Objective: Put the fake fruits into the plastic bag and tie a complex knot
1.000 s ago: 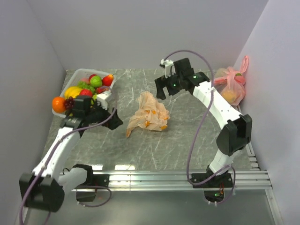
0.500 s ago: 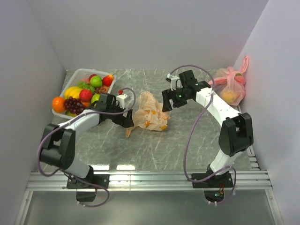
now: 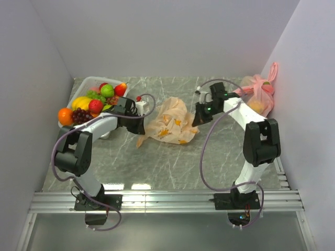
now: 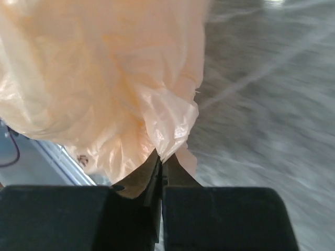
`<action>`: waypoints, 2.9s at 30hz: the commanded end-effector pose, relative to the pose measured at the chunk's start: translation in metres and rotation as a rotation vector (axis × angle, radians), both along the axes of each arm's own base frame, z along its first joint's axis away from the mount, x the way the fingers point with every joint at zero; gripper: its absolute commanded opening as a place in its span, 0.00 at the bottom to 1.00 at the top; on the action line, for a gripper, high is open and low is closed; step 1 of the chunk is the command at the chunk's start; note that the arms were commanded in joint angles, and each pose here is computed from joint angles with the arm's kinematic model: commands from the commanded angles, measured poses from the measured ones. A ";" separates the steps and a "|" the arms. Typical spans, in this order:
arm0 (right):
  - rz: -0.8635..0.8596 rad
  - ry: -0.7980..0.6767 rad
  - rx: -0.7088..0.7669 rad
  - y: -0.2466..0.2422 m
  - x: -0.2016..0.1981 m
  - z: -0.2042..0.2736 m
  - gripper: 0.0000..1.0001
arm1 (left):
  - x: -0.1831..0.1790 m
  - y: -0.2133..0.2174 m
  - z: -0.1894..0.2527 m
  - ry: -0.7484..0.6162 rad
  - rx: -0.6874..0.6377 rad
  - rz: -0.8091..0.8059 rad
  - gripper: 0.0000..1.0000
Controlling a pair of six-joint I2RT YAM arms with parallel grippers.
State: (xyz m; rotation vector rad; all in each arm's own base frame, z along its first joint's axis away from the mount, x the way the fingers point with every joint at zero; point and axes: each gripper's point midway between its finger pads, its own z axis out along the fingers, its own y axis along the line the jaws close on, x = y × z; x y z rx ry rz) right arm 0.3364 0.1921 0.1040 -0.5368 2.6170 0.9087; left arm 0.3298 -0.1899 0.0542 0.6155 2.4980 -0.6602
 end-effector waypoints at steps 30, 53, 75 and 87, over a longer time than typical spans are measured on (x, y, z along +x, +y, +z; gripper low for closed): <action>-0.186 -0.708 -0.188 -0.081 -0.011 0.190 0.61 | -0.054 -0.012 0.141 -0.217 -0.122 -0.119 0.00; -0.123 -0.606 -0.716 0.024 0.003 0.050 0.84 | -0.059 -0.030 0.154 -0.253 -0.108 -0.087 0.00; -0.174 -0.561 -0.359 -0.135 -0.011 0.126 0.00 | -0.014 0.054 0.124 -0.312 0.120 0.135 0.00; 0.212 -0.693 -0.114 -0.062 -0.101 0.161 0.67 | -0.018 -0.029 0.176 -0.593 -0.034 -0.289 0.00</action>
